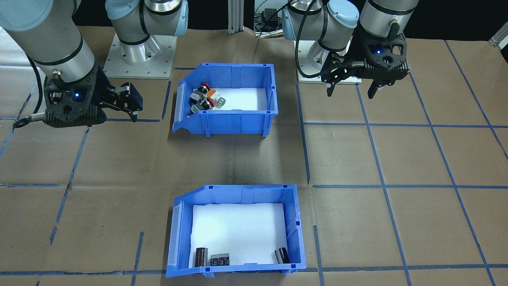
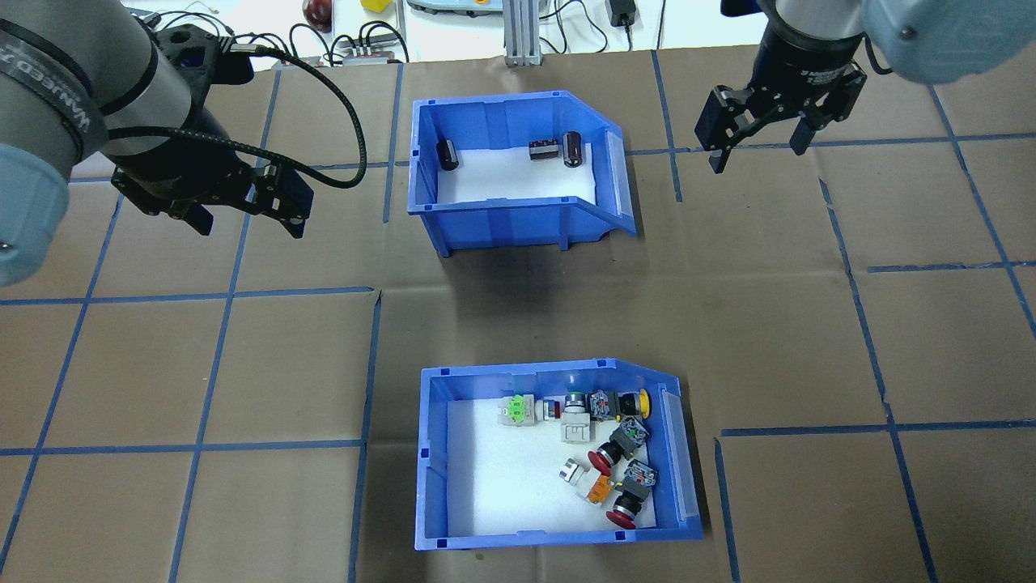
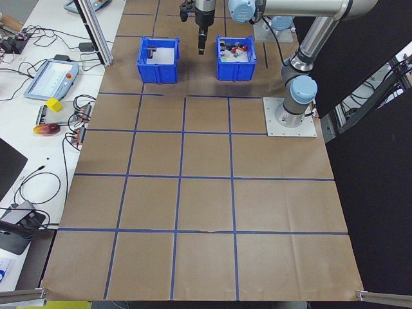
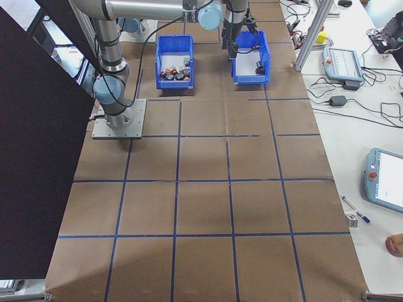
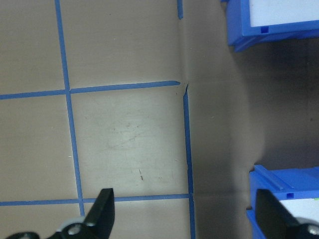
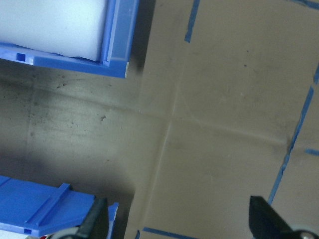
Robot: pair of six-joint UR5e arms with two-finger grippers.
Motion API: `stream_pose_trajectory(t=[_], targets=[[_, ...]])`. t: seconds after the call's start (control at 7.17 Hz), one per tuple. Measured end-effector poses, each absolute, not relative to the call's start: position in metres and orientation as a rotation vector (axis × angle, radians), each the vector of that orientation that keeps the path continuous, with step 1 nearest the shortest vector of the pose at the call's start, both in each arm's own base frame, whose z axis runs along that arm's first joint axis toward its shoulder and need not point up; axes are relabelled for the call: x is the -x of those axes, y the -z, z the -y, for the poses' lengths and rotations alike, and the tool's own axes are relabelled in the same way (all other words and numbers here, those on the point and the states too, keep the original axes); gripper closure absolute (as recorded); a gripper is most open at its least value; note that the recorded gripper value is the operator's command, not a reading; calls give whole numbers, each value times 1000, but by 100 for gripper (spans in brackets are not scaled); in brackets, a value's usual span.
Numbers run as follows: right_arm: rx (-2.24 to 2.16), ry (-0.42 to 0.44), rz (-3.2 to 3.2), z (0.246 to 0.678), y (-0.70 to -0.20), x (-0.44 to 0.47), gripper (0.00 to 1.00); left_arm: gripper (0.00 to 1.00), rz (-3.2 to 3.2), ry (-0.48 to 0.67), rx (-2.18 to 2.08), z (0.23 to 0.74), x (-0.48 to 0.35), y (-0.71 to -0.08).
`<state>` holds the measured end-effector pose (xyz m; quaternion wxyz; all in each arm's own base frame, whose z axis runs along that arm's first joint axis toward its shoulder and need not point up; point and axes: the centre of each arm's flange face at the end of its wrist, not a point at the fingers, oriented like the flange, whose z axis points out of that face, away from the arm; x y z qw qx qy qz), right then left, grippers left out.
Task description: Place button box in front
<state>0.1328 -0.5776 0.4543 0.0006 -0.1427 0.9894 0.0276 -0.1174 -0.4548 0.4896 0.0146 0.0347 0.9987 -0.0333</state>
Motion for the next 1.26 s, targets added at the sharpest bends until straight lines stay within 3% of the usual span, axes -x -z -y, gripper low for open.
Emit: stream_pose_trajectory(t=[0.28,0.56,0.84,1.26], targets=[[812,-73,-3034,640,-435,-194,0,0,-3109,104,-108,455,117,-490],[1222,-53,-2905,670,-410,-289,0,0,-3111,101,-101,454,117,-489],[1555,-37,-2741,668,-399,-352,0,0,-3111,99,-101,454,118,-488],[1702,-33,-2650,659,-398,-375,0,0,-3113,96,-100,453,118,-487]])
